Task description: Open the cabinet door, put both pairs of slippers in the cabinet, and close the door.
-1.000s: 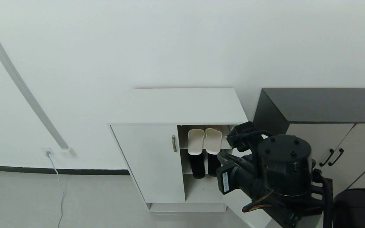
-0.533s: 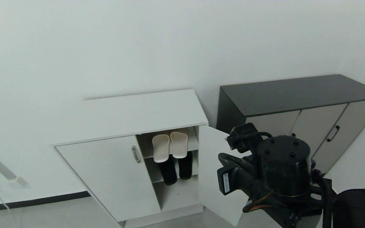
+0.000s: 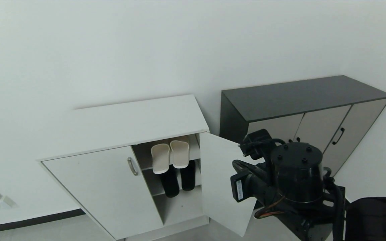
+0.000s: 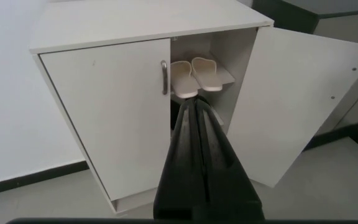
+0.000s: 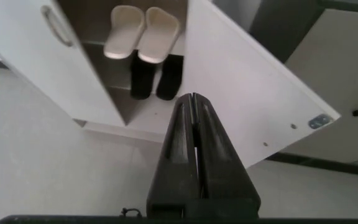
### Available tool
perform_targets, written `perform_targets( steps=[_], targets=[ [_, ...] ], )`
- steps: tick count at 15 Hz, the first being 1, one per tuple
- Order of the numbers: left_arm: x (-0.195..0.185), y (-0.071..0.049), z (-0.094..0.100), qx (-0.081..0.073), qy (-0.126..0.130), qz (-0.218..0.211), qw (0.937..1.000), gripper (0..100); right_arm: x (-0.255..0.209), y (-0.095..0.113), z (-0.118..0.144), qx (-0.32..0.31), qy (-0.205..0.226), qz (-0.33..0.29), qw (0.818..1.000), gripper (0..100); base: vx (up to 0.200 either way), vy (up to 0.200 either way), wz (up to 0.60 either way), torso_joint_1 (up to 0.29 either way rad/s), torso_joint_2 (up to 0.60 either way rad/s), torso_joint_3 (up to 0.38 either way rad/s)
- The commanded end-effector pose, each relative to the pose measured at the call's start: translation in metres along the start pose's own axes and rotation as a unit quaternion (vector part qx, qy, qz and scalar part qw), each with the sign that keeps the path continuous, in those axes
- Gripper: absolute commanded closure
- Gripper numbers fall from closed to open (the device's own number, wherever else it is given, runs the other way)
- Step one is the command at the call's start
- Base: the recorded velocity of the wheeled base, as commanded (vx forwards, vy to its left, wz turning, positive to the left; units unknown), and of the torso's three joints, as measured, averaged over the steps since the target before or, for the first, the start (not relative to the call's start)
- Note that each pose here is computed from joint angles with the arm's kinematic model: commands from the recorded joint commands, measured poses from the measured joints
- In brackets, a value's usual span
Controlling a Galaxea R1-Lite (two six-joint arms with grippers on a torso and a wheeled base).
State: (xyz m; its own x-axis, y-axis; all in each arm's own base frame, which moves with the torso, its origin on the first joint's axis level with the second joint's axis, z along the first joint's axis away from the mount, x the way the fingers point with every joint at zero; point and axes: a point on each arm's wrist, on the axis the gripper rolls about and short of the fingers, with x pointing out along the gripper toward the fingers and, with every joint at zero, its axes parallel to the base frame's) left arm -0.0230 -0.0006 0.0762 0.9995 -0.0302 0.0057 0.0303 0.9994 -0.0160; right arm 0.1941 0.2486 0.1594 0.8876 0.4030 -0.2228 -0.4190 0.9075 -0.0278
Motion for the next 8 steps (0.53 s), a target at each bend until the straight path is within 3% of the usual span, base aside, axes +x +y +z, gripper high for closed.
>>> perform_targets(
  steps=[1,7,8],
  targets=[
    [0.0001,0.0,0.0,0.0,0.001,0.0,1.0,100,0.0005,0.0005,-0.0025,-0.003,0.004,0.0,1.0,100,0.0,0.0,0.0,0.0,0.0,0.0],
    [0.0001,0.0,0.0,-0.001,0.001,0.0,1.0,100,0.0029,-0.0013,-0.0056,-0.006,0.009,-0.004,1.0,100,-0.2,0.0,0.0,0.0,0.0,0.002],
    [0.0001,0.0,0.0,0.0,0.001,0.0,1.0,100,0.0068,-0.0028,-0.0079,-0.006,0.012,-0.009,1.0,100,0.0,0.0,0.0,0.0,0.0,0.0]
  ],
)
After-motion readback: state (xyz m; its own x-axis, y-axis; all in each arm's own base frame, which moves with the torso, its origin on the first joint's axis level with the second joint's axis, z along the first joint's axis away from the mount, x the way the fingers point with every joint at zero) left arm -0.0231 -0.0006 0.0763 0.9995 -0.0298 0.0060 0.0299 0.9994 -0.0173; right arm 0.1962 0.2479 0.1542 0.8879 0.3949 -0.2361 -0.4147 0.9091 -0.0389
